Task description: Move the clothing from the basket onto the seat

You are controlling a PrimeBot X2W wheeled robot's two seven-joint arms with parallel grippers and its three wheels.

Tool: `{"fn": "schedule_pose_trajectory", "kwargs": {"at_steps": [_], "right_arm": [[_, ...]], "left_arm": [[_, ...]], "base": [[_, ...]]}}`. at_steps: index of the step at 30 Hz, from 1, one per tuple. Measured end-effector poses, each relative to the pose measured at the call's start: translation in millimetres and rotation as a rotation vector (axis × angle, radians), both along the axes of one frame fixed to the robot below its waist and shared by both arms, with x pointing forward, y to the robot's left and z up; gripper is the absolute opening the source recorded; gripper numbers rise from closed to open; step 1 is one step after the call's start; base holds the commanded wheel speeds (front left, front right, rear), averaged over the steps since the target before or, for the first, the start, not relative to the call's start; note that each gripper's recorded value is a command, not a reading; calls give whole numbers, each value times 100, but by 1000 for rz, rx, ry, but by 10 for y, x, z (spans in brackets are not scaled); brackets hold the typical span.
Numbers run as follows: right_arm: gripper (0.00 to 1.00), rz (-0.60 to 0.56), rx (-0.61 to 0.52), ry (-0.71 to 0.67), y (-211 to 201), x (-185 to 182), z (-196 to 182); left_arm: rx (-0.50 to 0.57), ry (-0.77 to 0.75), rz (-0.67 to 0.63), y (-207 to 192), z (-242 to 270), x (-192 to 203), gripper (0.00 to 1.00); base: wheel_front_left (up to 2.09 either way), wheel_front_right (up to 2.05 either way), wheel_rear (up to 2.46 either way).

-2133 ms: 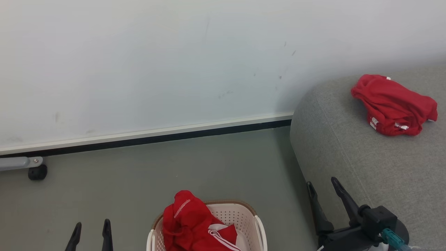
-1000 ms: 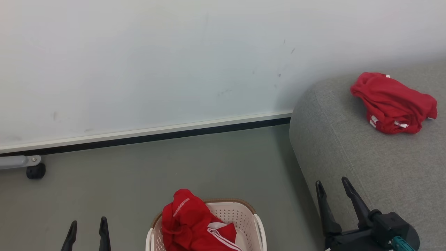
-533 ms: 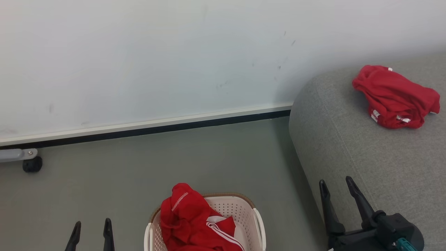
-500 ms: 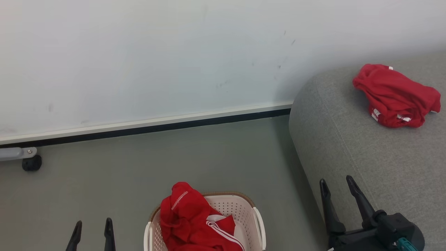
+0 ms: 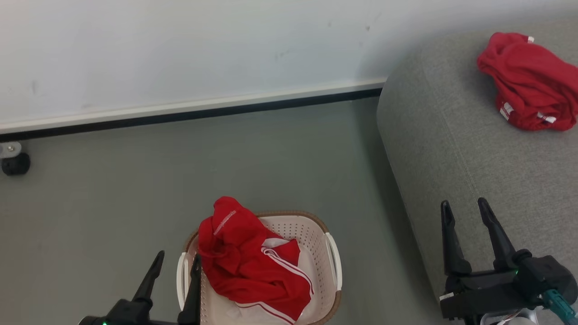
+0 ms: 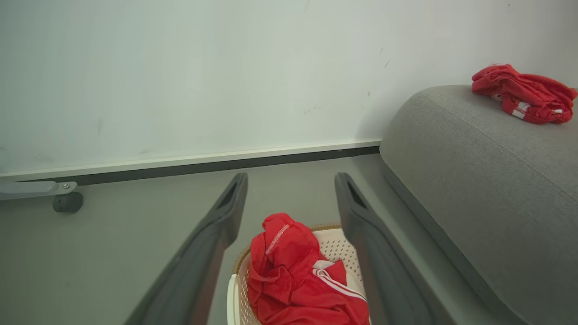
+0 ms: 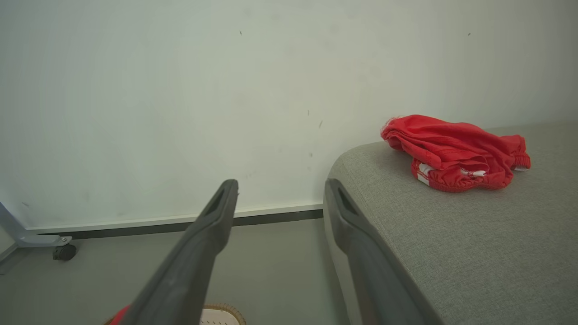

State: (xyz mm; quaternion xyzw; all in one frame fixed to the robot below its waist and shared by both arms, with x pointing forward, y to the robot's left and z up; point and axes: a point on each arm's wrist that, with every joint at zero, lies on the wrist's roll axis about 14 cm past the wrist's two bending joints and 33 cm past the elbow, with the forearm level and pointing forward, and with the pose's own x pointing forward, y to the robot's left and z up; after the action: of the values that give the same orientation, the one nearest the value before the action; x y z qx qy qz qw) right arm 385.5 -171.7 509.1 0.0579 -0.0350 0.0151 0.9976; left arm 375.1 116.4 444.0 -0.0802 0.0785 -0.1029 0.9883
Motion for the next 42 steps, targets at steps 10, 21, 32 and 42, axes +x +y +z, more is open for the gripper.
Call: {"fn": "schedule_pose_trajectory", "kwargs": {"at_steps": [10,21,32,42], "right_arm": [[100,-26,-24,22,-99,342,-157],[100,-18,-66,28,-103,722,-341],[100,-28,-67,54,-104,1019,-632],[100,-53,-68,59,-171,1238,-847]], "left_arm": [[19,147,-228,-692,-548,248,100],[94,339,-424,-1076,-1306,255,100],[192,513,-571,-1251,-2064,200,100],[262,597,-647,-1283,-2614,290,100]], "base": [[0,0,0],[0,0,0],[0,0,0],[0,0,0]]}}
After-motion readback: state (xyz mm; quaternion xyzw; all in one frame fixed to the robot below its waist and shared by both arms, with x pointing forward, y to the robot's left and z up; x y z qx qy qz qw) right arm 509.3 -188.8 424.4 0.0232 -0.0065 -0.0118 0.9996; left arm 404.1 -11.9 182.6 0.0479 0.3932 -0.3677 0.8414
